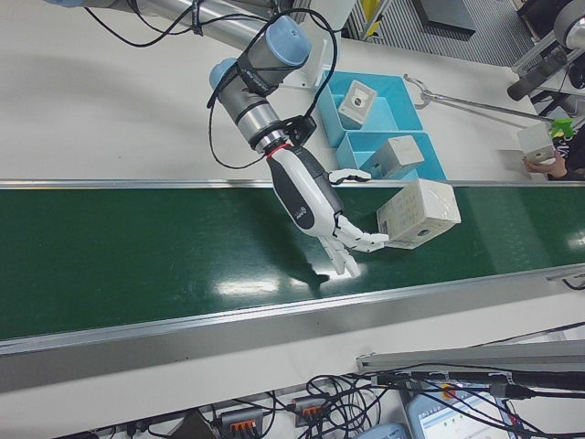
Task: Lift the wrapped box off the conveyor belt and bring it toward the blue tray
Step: 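Hold the right hand open as the wrapped box arrives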
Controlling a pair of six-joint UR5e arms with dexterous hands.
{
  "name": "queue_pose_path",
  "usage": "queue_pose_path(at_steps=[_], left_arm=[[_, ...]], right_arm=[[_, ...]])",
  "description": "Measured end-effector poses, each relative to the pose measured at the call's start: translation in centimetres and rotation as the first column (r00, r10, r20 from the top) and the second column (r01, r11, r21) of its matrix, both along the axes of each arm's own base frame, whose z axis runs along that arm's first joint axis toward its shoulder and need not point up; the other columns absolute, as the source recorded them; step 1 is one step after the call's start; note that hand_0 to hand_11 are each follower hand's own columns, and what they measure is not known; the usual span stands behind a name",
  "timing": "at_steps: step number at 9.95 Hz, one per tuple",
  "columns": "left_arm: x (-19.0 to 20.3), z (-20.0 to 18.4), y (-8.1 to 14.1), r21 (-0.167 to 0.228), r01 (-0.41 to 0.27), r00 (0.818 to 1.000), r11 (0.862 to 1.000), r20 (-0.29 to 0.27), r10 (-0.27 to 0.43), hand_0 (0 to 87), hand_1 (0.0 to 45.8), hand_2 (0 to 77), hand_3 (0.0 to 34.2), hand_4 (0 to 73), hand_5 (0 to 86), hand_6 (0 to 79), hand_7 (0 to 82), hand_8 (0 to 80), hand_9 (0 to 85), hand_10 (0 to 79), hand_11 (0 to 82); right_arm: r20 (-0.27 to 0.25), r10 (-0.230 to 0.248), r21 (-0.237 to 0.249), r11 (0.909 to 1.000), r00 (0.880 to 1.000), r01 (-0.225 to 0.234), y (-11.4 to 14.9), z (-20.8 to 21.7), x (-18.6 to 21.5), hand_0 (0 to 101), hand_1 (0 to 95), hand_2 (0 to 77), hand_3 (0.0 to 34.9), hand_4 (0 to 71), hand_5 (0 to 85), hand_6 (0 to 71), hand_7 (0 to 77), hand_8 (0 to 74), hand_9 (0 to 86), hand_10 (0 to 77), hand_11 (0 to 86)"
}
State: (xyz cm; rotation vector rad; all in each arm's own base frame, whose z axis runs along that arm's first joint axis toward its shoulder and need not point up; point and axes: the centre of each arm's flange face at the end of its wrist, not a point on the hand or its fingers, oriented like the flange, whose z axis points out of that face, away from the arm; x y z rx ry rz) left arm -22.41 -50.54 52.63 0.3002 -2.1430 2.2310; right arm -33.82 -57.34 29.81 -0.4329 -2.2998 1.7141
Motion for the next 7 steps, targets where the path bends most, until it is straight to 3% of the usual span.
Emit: queue_pose_path(at_steps=[4, 6, 7], left_arm=[[0.0, 0.0, 0.0, 0.000, 0.000, 1.000, 1.000, 0.000, 0.000, 0.0, 0.0, 1.1, 0.0, 0.0, 0.5, 0.0, 0.5, 0.5, 0.0, 0.0, 0.5], [0.0, 0.0, 0.0, 0.000, 0.000, 1.000, 1.000, 0.000, 0.000, 0.0, 0.0, 1.1, 0.0, 0.0, 0.5, 0.0, 0.5, 0.5, 0.0, 0.5, 0.0], [0.0, 0.0, 0.0, 0.000, 0.000, 1.000, 1.000, 0.000, 0.000, 0.0, 0.0, 1.1, 0.0, 0.0, 0.5, 0.0, 0.5, 0.5, 0.0, 0.0, 0.5]], right_arm=[[-0.009, -0.010, 0.002, 0.9999, 1.000, 0.010, 0.8, 0.1, -1.4, 53, 20.7, 16.4, 6.1, 17.5, 19.6, 8.2, 24.0, 0.5, 4.4, 0.0, 1.6], [-0.007, -0.013, 0.003, 0.9999, 1.000, 0.013, 1.0, 0.0, -1.8, 50, 14.7, 7.6, 8.0, 15.3, 19.1, 4.9, 22.4, 0.5, 2.7, 0.0, 1.6], [-0.007, -0.014, 0.003, 0.9999, 1.000, 0.014, 1.1, 0.1, -1.9, 49, 14.7, 7.6, 8.9, 15.3, 19.1, 6.5, 22.4, 0.5, 2.7, 0.0, 1.6]])
